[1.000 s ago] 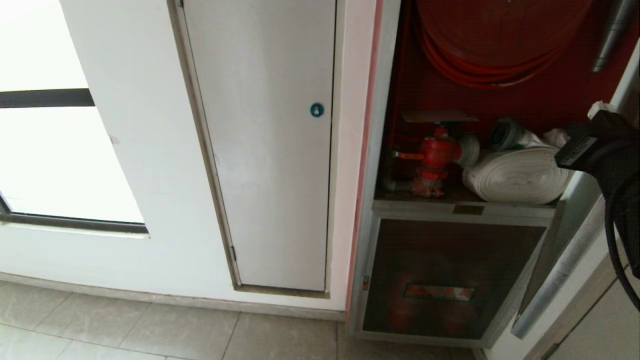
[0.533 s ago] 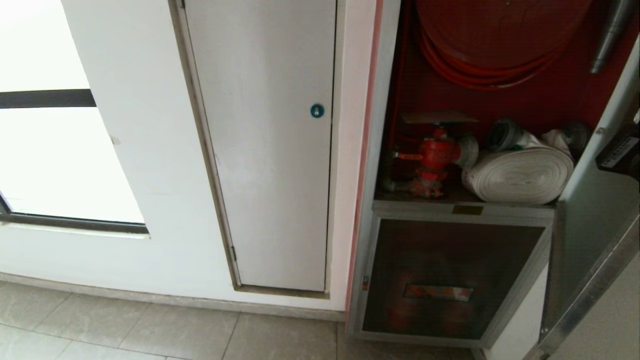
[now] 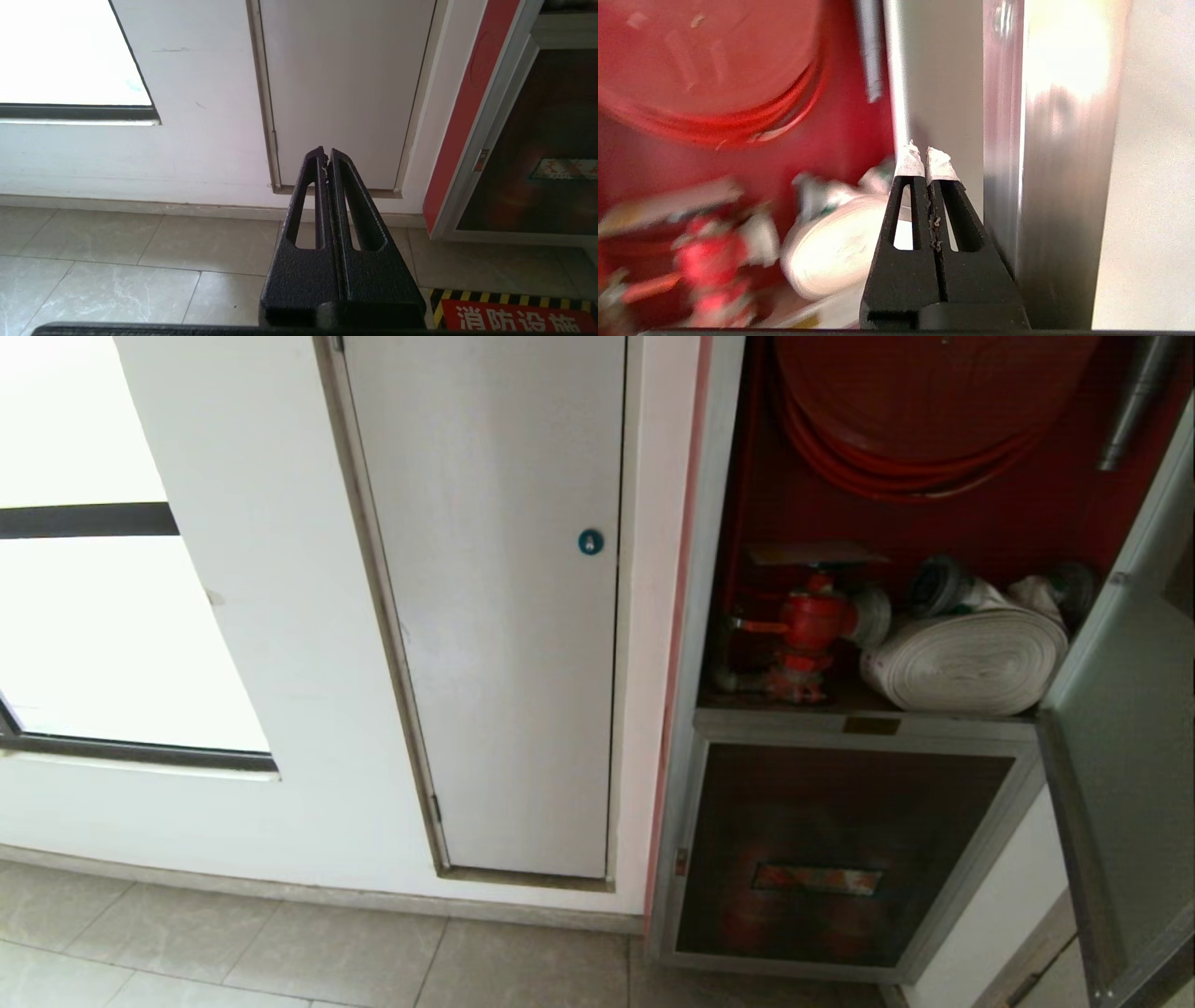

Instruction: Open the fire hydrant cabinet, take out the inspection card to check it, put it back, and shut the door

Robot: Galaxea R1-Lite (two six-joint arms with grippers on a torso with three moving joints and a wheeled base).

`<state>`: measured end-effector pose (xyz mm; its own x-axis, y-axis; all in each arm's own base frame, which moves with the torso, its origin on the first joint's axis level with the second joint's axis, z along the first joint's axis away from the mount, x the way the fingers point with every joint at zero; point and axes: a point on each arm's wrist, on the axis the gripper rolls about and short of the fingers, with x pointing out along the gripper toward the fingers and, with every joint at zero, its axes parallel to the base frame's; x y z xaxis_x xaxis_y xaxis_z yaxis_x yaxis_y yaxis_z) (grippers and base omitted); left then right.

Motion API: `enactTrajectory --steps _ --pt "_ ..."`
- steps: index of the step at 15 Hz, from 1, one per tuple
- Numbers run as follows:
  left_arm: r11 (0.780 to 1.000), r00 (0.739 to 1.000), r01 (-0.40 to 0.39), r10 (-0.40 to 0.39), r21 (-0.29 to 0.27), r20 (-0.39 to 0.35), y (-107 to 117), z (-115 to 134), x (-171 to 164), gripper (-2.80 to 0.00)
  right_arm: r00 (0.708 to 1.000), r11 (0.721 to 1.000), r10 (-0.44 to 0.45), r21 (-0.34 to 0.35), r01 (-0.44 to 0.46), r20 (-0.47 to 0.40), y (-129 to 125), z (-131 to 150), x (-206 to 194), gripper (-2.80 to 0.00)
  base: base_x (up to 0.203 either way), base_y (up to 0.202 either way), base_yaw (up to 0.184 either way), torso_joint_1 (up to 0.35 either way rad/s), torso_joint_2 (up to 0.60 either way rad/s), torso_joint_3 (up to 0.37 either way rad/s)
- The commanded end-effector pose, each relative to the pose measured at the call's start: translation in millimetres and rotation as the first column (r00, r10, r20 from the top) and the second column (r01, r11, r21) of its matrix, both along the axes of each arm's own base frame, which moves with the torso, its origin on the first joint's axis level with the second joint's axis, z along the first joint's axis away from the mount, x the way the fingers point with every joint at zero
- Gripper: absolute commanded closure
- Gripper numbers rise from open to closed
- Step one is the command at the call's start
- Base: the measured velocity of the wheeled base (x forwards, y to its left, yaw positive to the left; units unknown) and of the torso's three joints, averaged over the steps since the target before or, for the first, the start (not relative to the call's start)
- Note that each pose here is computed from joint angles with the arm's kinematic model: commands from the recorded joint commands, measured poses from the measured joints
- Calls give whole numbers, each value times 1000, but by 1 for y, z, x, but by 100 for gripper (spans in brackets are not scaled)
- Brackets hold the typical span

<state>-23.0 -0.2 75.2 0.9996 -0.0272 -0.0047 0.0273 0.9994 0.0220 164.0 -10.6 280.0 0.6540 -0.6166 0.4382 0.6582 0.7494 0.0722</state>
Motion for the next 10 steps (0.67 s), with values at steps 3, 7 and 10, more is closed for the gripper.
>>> enactTrajectory --steps 3,7,10 --pt "1000 1000 0 0 1 0 0 0 0 0 992 993 -118 1 118 43 -17 6 -17 0 0 0 0 0 0 0" --pt "1000 1000 0 0 -1 0 0 0 0 0 974 975 -222 8 222 -48 -28 11 -41 0 0 0 0 0 0 0" --pt "1000 1000 1 -1 -1 0 0 0 0 0 951 952 -301 27 303 -73 -34 17 -50 0 0 0 0 0 0 0"
